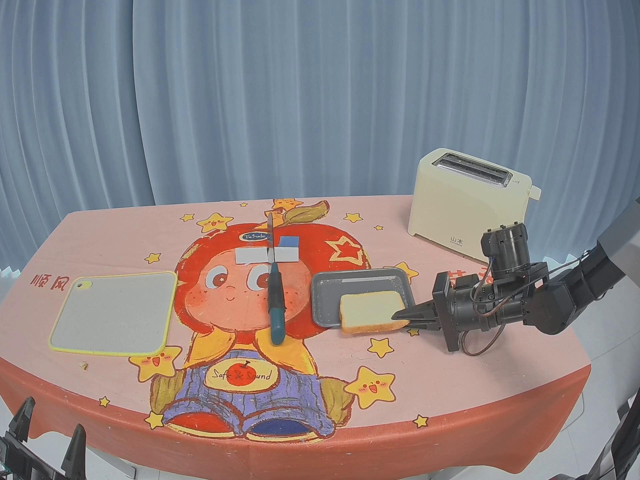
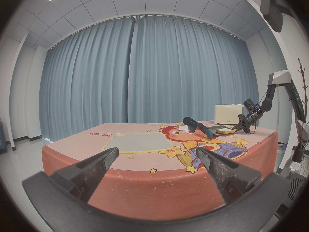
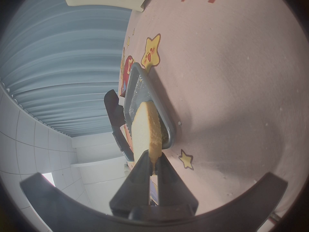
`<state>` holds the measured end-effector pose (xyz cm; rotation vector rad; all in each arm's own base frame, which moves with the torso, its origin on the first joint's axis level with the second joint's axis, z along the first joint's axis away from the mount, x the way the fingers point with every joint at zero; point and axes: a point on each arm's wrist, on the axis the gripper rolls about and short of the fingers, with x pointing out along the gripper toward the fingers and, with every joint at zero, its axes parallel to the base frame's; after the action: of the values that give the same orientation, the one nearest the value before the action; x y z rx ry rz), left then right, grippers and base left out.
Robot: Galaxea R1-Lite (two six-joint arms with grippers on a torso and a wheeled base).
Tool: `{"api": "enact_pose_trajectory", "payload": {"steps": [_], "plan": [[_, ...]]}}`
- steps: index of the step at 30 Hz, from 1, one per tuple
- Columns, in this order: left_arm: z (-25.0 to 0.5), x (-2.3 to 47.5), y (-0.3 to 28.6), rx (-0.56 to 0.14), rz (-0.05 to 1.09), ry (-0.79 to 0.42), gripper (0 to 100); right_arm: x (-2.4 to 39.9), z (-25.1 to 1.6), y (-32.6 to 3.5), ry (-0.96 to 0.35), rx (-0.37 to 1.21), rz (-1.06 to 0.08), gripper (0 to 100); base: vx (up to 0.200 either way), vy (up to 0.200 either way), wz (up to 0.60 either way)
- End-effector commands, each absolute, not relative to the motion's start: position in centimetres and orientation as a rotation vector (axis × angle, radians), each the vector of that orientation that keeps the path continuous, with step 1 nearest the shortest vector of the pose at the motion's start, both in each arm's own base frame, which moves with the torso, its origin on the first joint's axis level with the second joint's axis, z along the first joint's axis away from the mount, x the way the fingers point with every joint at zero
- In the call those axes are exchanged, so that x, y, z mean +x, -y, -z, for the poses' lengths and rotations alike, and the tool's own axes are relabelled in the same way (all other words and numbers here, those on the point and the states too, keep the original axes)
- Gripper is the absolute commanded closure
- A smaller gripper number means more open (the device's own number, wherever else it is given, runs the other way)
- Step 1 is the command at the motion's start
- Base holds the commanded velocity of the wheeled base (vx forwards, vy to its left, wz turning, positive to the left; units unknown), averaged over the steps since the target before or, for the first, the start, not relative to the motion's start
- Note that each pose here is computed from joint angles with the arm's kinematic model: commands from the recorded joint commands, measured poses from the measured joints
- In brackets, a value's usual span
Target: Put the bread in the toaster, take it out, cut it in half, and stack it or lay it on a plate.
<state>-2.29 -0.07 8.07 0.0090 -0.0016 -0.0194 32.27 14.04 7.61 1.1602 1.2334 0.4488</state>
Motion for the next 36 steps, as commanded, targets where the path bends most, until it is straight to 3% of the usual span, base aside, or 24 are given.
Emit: {"api": "enact_pose_trajectory", "payload": {"steps": [1,16,29,36], "plan": [[-7.6,-2.2,0.1,0.008,0.018,-0.011,0,32.2,-7.9,-14.0,-1.227,1.161,-0.456,100,0.0,0.0,0.0],[-7.6,-2.2,0.1,0.009,0.018,-0.011,0,29.5,-14.3,-14.5,-1.04,1.124,-0.558,100,0.0,0.0,0.0],[-7.6,-2.2,0.1,0.009,0.018,-0.011,0,27.4,-16.7,-14.6,-0.958,1.083,-0.602,100,0.0,0.0,0.0],[-7.6,-2.2,0.1,0.009,0.018,-0.011,0,25.7,-17.2,-13.5,-0.862,0.899,-0.683,100,0.0,0.0,0.0]]}}
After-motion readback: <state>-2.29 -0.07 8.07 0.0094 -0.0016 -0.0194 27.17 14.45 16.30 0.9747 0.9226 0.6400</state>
